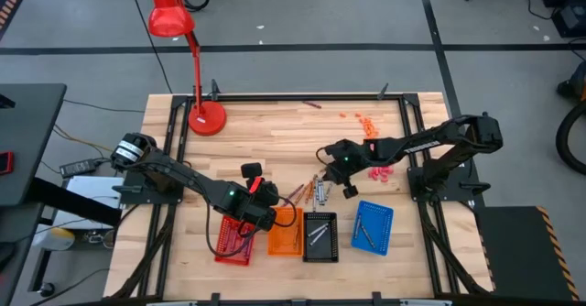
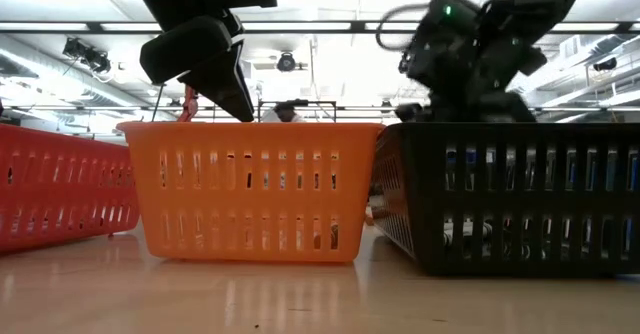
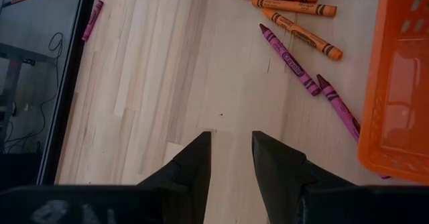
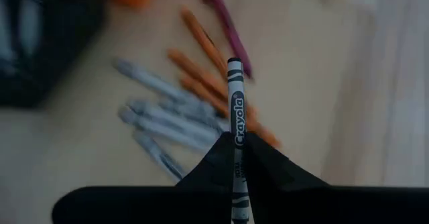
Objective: Sort crayons
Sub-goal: Put the black crayon into the black bin
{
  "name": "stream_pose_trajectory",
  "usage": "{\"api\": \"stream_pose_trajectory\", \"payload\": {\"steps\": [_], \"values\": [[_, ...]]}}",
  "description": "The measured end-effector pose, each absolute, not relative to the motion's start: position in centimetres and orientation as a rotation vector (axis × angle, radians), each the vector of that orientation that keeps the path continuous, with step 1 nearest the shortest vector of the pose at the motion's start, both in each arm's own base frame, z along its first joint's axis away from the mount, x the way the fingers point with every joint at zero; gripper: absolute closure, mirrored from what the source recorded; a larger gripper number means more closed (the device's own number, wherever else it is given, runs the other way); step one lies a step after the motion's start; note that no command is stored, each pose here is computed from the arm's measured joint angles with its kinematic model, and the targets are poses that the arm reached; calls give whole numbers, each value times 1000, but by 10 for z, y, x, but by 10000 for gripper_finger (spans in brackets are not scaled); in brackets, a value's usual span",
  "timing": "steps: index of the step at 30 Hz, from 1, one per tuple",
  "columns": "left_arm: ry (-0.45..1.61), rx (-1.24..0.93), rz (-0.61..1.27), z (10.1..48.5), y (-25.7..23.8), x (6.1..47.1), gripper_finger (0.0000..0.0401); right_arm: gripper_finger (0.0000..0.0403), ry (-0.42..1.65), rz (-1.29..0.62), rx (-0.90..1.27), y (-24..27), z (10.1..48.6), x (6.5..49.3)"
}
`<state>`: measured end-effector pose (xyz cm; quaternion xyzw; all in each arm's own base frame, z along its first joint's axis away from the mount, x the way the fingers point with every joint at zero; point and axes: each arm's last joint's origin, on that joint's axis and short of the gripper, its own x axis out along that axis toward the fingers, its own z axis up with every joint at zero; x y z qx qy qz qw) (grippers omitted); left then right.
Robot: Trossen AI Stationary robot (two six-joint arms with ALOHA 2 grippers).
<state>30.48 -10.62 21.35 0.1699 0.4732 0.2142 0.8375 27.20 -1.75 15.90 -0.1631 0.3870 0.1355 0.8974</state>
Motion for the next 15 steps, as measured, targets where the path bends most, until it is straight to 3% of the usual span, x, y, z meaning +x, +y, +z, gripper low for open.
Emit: {"api": "stream_pose_trajectory", "payload": {"steps": [15], "values": [[1021,375,454,213,-105,303,280,374,631,586,-391,71,184,283]]}}
